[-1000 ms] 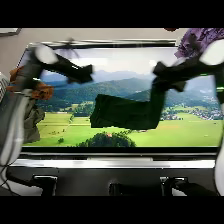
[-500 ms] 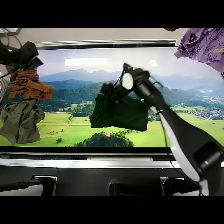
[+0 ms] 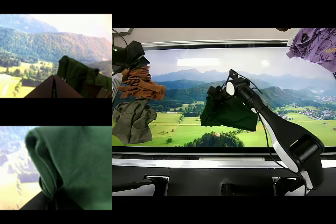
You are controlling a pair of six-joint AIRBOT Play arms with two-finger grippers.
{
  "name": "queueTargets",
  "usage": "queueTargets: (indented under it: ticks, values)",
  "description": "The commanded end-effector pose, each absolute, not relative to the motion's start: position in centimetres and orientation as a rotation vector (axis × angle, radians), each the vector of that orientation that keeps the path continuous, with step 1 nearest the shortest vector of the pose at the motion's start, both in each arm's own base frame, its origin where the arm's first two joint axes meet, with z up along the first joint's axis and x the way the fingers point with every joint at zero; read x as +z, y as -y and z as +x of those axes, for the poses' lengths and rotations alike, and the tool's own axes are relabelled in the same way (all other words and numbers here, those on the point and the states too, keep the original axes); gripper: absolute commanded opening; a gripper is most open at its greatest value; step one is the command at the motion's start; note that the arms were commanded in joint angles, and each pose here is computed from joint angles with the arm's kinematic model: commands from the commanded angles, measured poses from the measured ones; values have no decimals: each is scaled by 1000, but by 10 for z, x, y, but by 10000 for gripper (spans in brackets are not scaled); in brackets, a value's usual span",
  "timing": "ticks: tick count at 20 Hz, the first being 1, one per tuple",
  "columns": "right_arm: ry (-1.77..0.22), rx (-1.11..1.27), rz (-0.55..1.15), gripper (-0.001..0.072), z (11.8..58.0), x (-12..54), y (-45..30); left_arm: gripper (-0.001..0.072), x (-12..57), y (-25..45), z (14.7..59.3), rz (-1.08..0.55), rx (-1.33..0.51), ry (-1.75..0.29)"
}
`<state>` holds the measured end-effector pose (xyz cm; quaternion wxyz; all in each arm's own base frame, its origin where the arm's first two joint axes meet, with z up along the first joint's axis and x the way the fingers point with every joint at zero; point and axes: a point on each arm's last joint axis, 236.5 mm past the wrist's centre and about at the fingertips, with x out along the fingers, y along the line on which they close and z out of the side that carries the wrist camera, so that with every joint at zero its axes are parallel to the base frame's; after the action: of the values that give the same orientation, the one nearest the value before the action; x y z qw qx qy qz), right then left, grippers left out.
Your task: Fold the clothes and pants, and hang the long-sleeved shirts on hangers.
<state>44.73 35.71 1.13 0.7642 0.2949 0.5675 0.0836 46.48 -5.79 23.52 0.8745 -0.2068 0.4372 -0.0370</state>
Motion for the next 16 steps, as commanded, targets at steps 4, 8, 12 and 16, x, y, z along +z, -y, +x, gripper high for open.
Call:
queueTargets:
  ticks: [4, 8, 12, 16]
  values:
    - [-1304, 205, 616, 287, 438, -13, -366, 19, 235, 57, 465, -427, -77, -912]
    - [-1321, 313, 587, 436, 425, 3, -376, 19, 236, 55, 466, -407, -82, -907]
    - [-1281, 298, 601, 495, 440, 48, -327, 19, 237, 51, 469, -403, -68, -891]
    - [-1281, 371, 611, 598, 462, 86, -205, 19, 238, 47, 470, -406, -60, -883]
